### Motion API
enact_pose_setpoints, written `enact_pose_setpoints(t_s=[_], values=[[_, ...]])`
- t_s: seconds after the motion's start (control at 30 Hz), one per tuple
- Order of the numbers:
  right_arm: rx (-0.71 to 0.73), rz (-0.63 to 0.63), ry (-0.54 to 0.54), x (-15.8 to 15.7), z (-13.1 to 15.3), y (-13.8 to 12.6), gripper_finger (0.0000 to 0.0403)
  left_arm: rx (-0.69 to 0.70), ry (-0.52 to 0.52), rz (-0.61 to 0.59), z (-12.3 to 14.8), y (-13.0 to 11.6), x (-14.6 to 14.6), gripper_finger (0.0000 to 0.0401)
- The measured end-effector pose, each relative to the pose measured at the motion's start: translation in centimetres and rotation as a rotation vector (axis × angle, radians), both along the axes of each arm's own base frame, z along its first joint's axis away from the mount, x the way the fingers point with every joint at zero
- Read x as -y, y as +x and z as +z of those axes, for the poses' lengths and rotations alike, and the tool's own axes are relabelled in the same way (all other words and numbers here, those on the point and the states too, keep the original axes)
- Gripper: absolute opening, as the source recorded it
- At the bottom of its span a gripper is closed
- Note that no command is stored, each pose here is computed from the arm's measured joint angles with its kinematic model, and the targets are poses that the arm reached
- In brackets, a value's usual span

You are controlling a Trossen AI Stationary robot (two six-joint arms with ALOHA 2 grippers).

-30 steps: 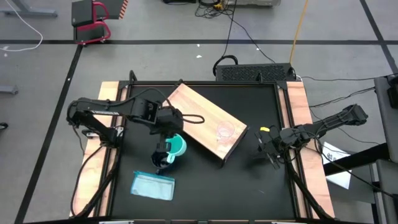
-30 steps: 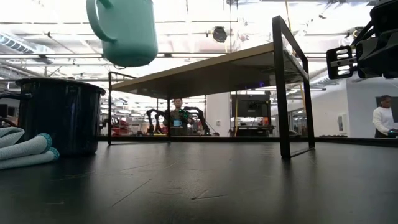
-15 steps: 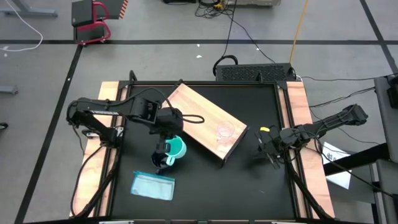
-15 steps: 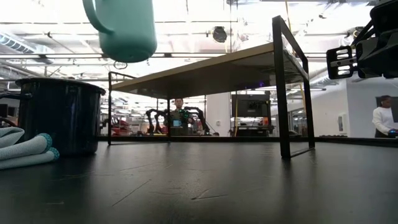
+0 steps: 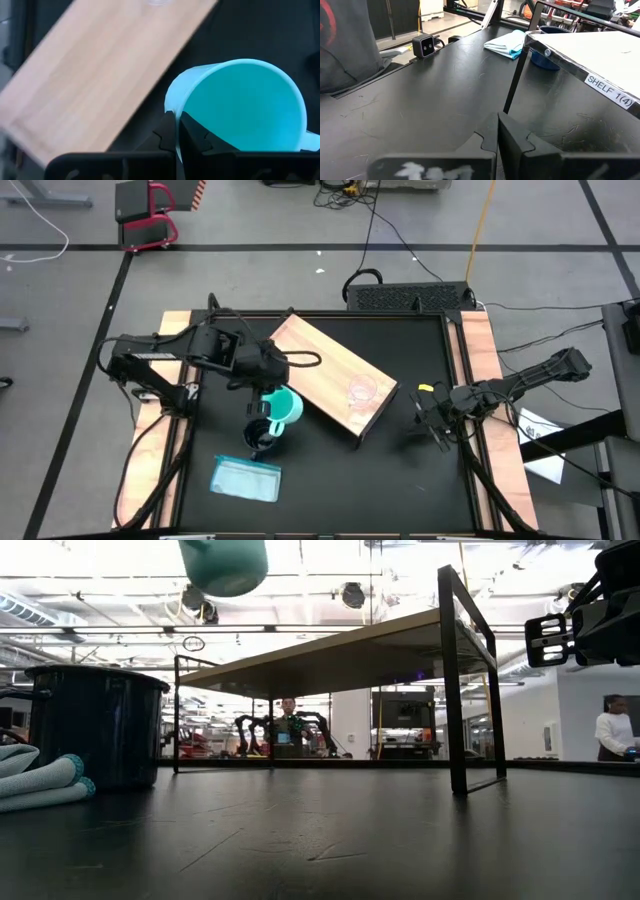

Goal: Stack small to large cups/mugs on shelf
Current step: Put the light blue mug on the shelf

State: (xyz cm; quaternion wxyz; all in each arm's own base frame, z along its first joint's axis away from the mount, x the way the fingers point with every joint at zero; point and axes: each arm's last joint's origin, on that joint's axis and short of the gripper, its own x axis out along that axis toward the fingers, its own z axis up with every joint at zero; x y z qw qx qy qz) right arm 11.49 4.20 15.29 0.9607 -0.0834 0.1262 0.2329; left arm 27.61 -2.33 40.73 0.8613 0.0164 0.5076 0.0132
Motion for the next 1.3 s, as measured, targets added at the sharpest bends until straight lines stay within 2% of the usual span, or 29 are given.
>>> enact_pose_setpoints(t_s=[0.17,0.4,0.6,1.3], values=[[0.0,0.0,0.0,0.0,0.0,0.0,0.0,0.009,0.009,0.059,0.6,-0.3,-0.6,0.0003],[0.0,0.0,0.0,0.0,0.0,0.0,0.0,-0.004,-0.04,0.161,0.0,0.4,-1.0,0.0003],[0.001,-0.001,0.0,0.0,0.0,0.0,0.0,-0.091,-0.057,0.151,-1.3,1.4,-0.8,0.0003],[0.006,-0.001,0.004,0.0,0.1,0.0,0.0,-0.104,-0.05,0.143,-1.6,1.7,-0.8,0.0003]])
